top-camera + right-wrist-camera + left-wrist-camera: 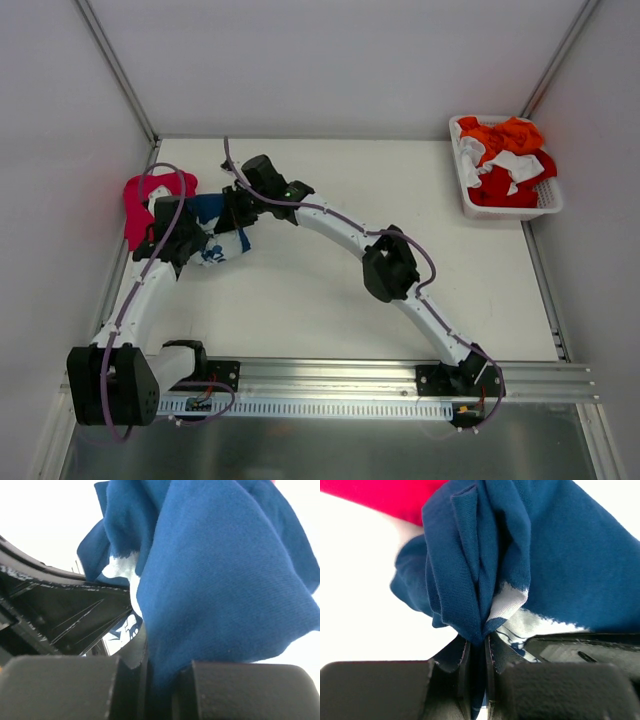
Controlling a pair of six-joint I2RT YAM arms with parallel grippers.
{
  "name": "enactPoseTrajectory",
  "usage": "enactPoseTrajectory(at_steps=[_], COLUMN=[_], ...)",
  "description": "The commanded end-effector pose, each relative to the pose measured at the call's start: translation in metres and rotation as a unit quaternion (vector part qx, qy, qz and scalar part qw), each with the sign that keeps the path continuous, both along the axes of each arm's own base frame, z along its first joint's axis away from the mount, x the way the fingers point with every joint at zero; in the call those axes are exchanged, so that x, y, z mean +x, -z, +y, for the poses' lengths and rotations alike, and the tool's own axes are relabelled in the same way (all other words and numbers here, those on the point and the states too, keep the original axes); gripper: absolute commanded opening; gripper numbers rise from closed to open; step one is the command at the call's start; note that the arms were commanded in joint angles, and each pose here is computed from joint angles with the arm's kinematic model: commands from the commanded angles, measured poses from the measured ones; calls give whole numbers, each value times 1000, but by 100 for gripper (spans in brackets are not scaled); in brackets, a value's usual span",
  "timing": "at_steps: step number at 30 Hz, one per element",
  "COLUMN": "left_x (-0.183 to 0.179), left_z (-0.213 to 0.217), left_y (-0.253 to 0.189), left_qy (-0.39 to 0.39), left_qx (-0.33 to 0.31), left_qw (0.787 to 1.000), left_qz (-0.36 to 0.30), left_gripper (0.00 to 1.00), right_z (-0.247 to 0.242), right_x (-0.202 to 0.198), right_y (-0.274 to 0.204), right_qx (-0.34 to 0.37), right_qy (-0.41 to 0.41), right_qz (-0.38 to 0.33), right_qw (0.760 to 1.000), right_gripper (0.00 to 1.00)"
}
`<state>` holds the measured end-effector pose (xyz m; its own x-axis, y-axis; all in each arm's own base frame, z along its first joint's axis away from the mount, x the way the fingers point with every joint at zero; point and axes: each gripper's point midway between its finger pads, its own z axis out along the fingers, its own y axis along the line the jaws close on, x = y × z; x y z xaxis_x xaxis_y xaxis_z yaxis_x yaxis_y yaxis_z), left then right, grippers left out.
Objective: Fold and stack the t-shirts
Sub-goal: Put the neatly folded tshirt into the corner of the board with both arms
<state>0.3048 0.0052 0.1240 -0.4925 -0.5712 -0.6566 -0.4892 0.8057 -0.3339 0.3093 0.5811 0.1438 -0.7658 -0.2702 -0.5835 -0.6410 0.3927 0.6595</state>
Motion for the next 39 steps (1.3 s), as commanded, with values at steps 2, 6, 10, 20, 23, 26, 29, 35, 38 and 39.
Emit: enactPoseTrajectory(at_steps=[2, 6, 10, 20, 23, 26, 29, 35, 38, 39], left_x=[7, 6, 10, 35, 42, 37, 32, 63, 84, 90], left_z=[8, 12, 13, 22, 25, 25, 29, 45, 56, 60], left_y=[-16, -13, -9, -25, -31, -21, -10, -32, -58, -66], left_qy=[-5, -15, -14, -35, -42, -49, -59, -72, -82, -86], left_qx=[25, 32, 35, 52, 57, 52, 58, 76, 80, 83], left_qw=[1000, 999, 999, 998, 998, 997, 996, 994, 993, 993], left_qz=[-4, 2, 12, 4, 1, 19, 35, 21, -6, -14], left_gripper=[0, 0, 0, 0, 0, 0, 0, 0, 0, 0], right_z=[20, 18, 22, 33, 32, 29, 24, 37, 38, 37], right_x=[1, 2, 5, 23, 26, 22, 20, 44, 60, 65], right_y=[-44, -33, -28, -55, -59, -54, -40, -59, -85, -91], right_qx=[68, 60, 65, 124, 128, 119, 100, 155, 203, 213], right_qy=[-2, 0, 3, 7, 15, 14, 12, 23, 34, 38], right_qz=[-10, -9, -9, -60, -61, -49, -44, -73, -103, -112], right_qw=[998, 998, 998, 990, 990, 992, 994, 985, 973, 970], right_gripper=[1, 1, 1, 1, 0, 1, 1, 1, 1, 0])
